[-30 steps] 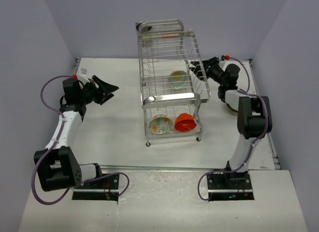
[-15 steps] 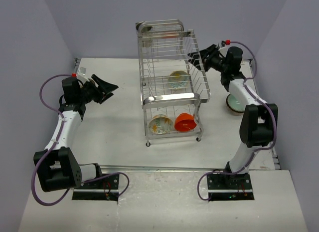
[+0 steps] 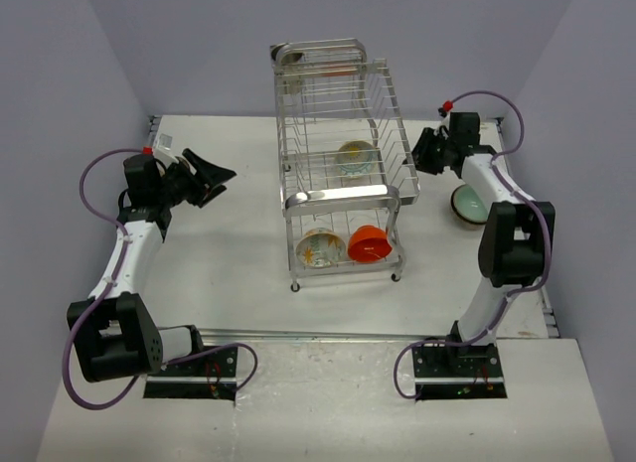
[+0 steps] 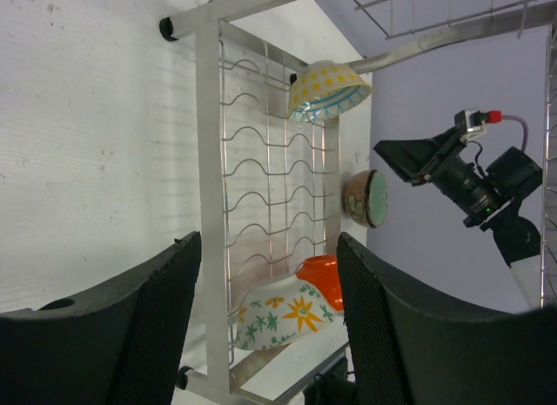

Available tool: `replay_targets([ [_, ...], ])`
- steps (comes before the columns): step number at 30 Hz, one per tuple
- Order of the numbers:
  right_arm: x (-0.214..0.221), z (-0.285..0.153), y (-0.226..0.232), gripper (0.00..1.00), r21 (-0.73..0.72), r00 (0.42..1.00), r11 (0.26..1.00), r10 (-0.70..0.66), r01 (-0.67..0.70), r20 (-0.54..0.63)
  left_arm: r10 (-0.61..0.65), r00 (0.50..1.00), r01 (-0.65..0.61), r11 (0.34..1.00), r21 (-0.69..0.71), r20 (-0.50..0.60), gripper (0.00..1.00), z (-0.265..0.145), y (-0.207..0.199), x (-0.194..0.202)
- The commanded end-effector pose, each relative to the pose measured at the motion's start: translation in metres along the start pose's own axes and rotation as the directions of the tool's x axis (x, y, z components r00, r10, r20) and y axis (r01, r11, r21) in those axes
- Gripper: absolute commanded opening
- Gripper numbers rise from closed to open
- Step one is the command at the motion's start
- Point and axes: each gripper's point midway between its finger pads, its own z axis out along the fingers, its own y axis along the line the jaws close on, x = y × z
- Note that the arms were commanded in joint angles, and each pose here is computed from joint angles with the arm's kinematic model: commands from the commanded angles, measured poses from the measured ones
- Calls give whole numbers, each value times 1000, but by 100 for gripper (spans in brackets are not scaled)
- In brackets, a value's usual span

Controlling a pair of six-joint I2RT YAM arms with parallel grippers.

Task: Unload the bowls from the dish rack

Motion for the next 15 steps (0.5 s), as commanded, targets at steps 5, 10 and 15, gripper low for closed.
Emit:
replay_targets([
  [5,-13,-20,-19,36,124,968,962,-248,242,38,43,999,-43,999,32,0,65,2,-4,-1],
  [10,-13,-20,-18,36,125,964,958,-264,258,30,46,999,-46,998,33,1,65,2,-4,-1],
  [15,-15,-18,-18,37,104,930,927,-365,361,31,47,999,-46,998,29,-2,65,3,-2,0],
])
